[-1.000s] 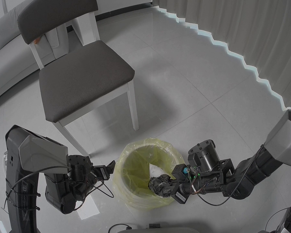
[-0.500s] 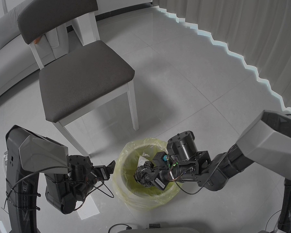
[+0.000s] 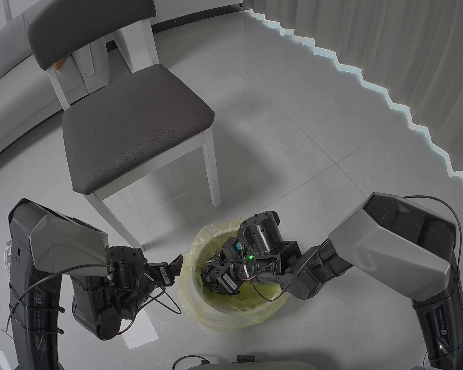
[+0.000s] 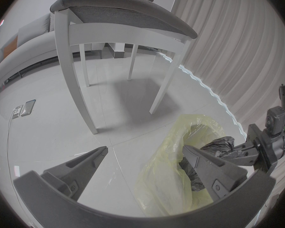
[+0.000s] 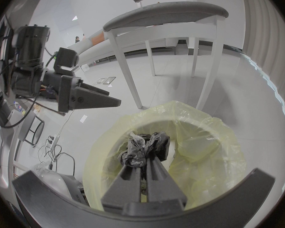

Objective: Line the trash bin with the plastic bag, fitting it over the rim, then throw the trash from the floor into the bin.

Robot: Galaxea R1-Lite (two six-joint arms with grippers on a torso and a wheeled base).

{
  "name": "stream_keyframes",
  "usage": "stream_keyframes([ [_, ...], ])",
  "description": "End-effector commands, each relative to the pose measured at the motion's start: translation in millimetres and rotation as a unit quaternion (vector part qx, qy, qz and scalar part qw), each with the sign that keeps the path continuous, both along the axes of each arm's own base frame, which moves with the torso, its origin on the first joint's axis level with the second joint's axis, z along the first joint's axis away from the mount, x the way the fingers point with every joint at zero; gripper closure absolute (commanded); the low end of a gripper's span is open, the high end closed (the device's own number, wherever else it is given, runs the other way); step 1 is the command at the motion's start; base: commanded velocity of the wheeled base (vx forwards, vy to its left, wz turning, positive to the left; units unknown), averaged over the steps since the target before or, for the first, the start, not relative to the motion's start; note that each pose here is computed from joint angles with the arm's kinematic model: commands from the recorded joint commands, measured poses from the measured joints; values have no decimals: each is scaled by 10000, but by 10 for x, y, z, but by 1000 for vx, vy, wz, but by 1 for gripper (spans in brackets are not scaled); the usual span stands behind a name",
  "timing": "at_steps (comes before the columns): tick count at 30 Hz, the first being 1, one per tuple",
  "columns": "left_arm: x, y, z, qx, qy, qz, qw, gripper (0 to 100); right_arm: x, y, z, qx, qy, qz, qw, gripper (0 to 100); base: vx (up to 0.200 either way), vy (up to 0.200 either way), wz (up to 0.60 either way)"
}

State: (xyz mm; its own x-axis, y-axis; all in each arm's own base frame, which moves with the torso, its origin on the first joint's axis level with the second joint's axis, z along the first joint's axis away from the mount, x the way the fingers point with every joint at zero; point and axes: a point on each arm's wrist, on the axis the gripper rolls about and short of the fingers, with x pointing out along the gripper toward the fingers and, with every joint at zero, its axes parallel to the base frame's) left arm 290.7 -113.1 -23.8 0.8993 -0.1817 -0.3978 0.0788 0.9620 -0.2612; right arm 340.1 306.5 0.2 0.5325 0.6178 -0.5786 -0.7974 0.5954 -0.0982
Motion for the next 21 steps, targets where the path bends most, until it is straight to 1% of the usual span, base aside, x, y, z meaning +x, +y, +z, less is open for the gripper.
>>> stream_keyframes([
  [1, 4, 3, 7, -36, -60, 12, 10000, 0, 10, 10, -318, -250, 273, -20, 9993, 100, 0, 0, 0],
  [4, 2, 8, 10, -43, -59, 23, 10000, 0, 40, -58, -329, -267, 288, -92, 9992, 100, 0, 0, 0],
  [5, 1, 14, 9, -40, -52, 31, 10000, 0, 89, -126, -284, -221, 259, -194, 9992, 100, 0, 0, 0],
  [6, 1, 14, 9, -40, -52, 31, 10000, 0, 118, -166, -195, -156, 195, -252, 9994, 100, 0, 0, 0],
  [8, 4, 13, 10, -43, -59, 31, 10000, 0, 161, -291, 133, 29, 22, -391, 9992, 100, 0, 0, 0],
  [10, 7, 11, 7, -53, -56, 26, 10000, 0, 181, -405, 262, 49, -13, -501, 9987, 100, 0, 0, 0],
  [11, 19, 6, -2, -55, -63, 26, 10000, 0, 217, -529, 323, 6, 8, -615, 9981, 100, 0, 0, 0],
  [13, 24, 0, -4, -58, -70, 19, 10000, 0, 248, -662, 356, -54, 76, -756, 9971, 100, 0, 0, 0],
  [14, 23, 0, -8, -56, -63, 19, 10000, 0, 276, -787, 345, -144, 169, -880, 9959, 100, 0, 0, 0],
  [15, 23, 0, -8, -56, -63, 19, 10000, 0, 280, -800, 340, -149, 184, -889, 9958, 100, 0, 0, 0],
  [17, 20, -4, -28, -51, -33, 14, 10000, 0, 350, -1003, 255, -307, 286, -1082, 9932, 100, 0, 0, 0],
  [18, 20, -4, -28, -51, -33, 14, 10000, 0, 350, -1003, 255, -307, 286, -1082, 9932, 100, 0, 0, 0],
  [19, 13, -1, -35, -42, -12, 14, 10000, 0, 423, -1129, 219, -355, 274, -1207, 9917, 100, 0, 0, 0],
  [21, 10, 0, -37, -33, -6, 11, 10000, 0, 477, -1190, 194, -353, 277, -1298, 9905, 100, 0, 0, 0],
])
